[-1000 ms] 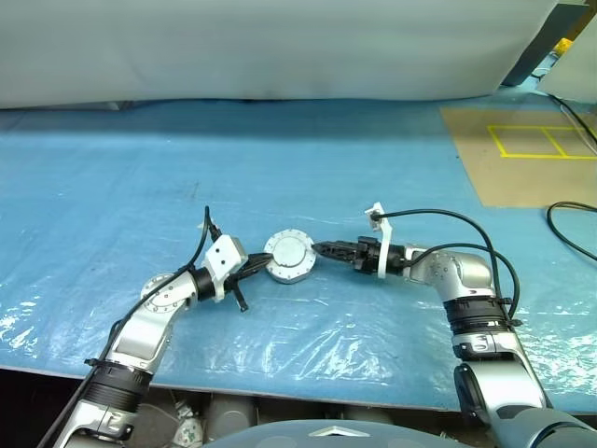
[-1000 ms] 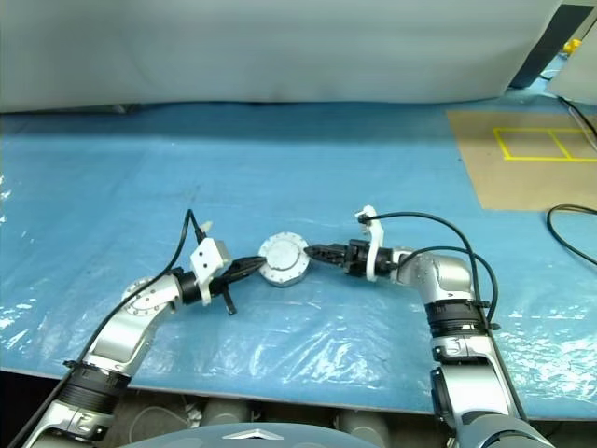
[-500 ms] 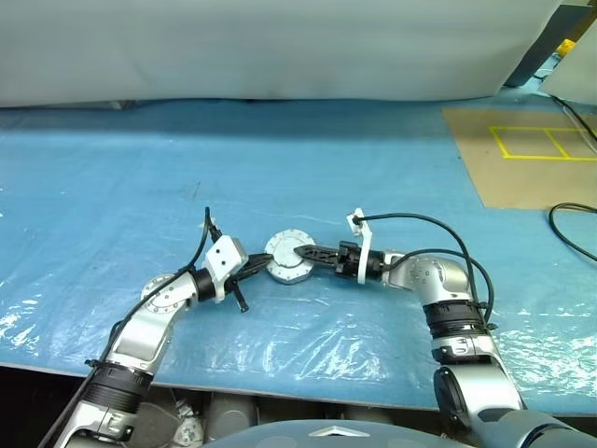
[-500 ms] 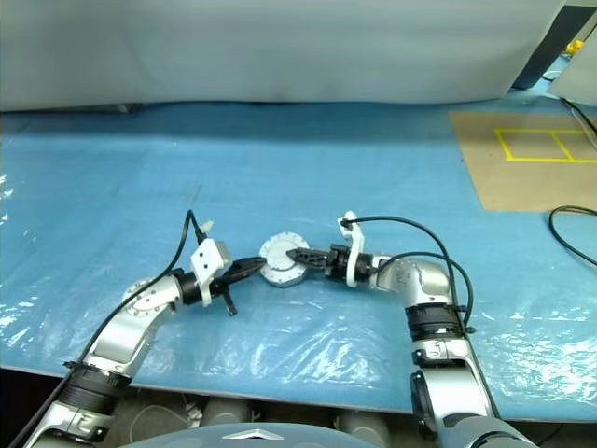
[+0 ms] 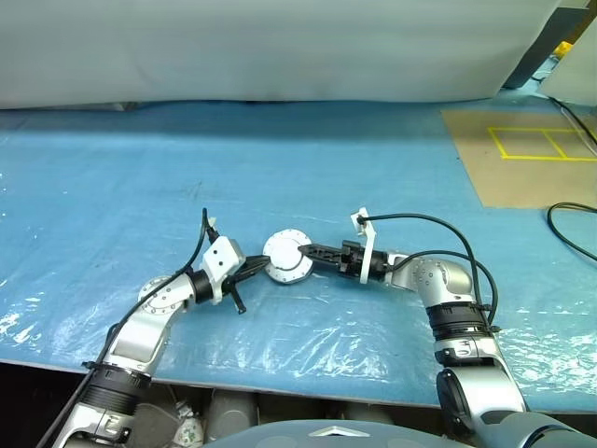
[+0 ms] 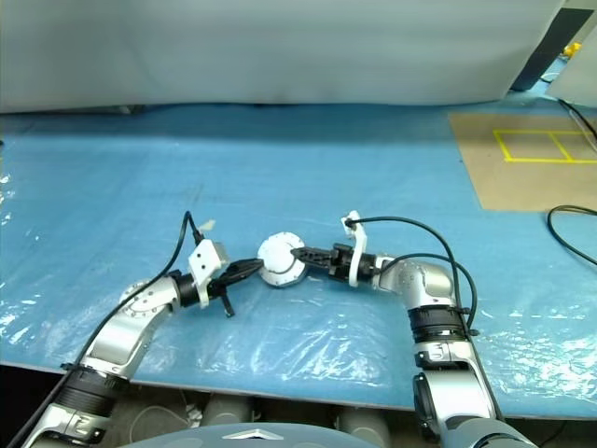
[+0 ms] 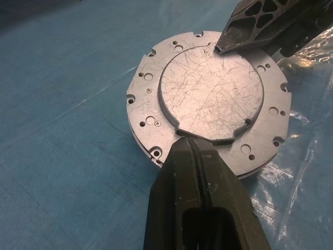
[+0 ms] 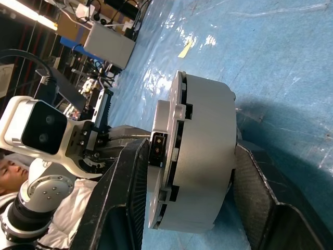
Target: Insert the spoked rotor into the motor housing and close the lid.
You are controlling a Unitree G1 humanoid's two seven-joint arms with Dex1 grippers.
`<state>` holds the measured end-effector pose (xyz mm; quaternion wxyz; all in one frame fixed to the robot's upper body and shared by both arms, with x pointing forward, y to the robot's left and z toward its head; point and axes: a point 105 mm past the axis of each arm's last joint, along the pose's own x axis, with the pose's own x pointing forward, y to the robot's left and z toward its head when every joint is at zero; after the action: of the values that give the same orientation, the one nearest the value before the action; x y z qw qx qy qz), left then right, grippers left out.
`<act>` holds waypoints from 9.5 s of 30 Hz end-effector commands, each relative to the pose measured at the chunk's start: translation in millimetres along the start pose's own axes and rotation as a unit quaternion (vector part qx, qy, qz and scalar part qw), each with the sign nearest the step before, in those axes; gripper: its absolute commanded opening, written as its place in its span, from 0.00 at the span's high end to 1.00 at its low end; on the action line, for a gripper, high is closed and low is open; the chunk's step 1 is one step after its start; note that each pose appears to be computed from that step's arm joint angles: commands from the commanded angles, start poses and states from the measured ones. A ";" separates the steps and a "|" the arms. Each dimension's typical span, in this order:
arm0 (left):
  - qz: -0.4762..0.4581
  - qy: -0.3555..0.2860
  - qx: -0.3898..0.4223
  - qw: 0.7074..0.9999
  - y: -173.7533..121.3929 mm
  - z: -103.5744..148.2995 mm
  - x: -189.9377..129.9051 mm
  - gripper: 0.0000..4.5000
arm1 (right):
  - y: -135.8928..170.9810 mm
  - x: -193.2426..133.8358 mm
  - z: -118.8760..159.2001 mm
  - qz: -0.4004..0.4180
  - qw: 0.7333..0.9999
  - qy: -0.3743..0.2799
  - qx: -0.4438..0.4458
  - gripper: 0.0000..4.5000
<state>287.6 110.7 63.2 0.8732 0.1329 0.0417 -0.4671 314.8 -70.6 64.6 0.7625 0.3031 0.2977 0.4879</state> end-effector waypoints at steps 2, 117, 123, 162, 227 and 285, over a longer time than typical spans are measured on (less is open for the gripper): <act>-0.010 0.023 -0.013 1.000 -8.5 -11.6 -1.4 1.00 | 3.3 4.4 -7.8 0.009 1.000 0.014 0.002 0.56; 0.083 -0.079 -0.150 0.982 15.2 20.0 -68.6 0.73 | 30.1 63.6 -0.9 0.000 0.849 0.138 -0.510 0.31; 0.080 -0.080 -0.150 0.982 13.5 21.2 -65.7 0.73 | -16.9 53.0 -19.5 -0.069 0.835 0.186 -0.513 0.31; 0.039 -0.066 -0.118 0.990 20.6 13.0 -14.2 0.99 | -26.0 37.3 -39.9 -0.045 0.867 0.220 -0.444 0.31; -0.015 0.010 -0.072 0.997 3.0 -17.2 -4.2 1.00 | -13.8 -10.8 1.7 -0.052 0.995 0.059 -0.058 0.00; 0.035 -0.067 -0.114 0.991 19.6 20.0 -23.0 1.00 | 21.4 43.2 -8.6 0.048 0.995 0.007 0.091 0.59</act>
<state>293.2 144.6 77.3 0.9076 0.0030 0.0581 -0.4158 315.1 -37.9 62.2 0.7192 0.3870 0.3311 0.4726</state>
